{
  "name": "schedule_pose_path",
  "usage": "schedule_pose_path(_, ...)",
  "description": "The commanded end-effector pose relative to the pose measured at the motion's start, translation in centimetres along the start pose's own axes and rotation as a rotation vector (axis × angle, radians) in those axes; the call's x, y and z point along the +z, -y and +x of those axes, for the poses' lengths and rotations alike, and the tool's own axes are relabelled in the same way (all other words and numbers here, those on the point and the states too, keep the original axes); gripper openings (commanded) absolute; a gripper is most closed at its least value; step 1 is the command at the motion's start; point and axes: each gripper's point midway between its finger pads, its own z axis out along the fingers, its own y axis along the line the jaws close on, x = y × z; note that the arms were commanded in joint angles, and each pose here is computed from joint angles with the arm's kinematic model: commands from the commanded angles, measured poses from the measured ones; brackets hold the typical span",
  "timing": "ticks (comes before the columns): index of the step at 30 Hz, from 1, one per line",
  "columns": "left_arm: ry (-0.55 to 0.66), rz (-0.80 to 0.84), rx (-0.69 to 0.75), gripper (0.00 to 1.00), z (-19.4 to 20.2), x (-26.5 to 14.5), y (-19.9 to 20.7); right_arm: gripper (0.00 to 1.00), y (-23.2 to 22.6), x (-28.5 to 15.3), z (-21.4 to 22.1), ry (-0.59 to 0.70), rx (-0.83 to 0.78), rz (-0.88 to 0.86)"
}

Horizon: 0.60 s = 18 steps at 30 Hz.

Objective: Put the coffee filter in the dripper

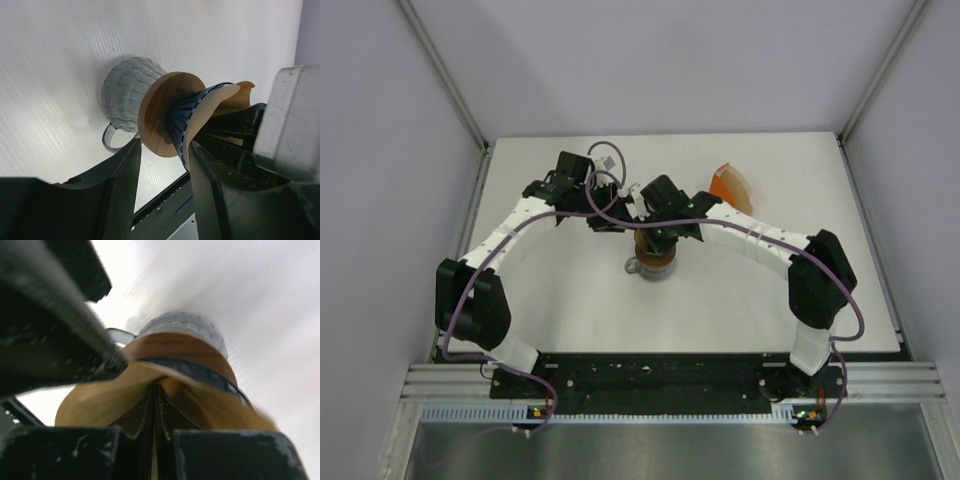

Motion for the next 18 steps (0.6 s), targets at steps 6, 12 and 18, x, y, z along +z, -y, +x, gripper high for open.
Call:
schedule_pose_path(6,0.045,0.084,0.000,0.50,-0.7,-0.6,1.9,0.00,0.3,2.5,0.2,-0.068,0.040,0.066)
schedule_pose_path(12,0.032,0.118,-0.009,0.51,-0.5,-0.5,2.4,0.00,0.8,4.1,1.1,-0.105,0.053,0.092)
schedule_pose_path(18,0.030,0.124,-0.010,0.47,-0.4,-0.4,2.3,0.00,0.9,4.5,1.1,-0.110,0.056,0.092)
